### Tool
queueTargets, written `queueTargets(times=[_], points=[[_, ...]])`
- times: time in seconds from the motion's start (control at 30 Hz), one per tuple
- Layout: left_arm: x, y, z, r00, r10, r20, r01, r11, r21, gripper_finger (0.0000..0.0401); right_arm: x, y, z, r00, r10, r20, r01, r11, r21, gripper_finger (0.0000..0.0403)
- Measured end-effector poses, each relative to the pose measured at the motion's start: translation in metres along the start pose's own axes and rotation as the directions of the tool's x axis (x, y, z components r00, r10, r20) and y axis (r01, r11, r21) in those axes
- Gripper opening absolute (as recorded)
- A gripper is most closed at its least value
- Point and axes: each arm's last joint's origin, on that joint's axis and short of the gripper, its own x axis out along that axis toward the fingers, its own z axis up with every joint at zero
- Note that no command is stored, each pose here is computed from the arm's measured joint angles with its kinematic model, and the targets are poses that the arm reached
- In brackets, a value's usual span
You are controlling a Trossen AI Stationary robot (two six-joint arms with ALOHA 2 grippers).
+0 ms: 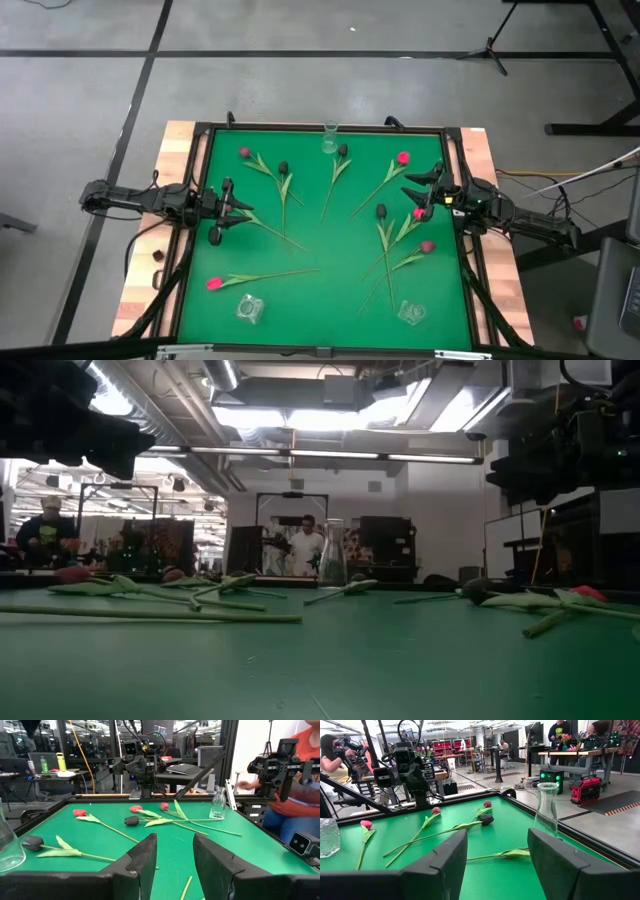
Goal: Sort flowers into vase by color
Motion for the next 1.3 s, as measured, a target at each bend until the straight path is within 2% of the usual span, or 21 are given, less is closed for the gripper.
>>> queueTargets(times=[1.3], points=[[0.0,0.0005,0.0002,1.0,0.019,0.003,-0.019,1.0,0.0,0.0125,0.0,0.0,0.0,1.0,0.0,0.0,0.0,1.0,0.0,0.0209]])
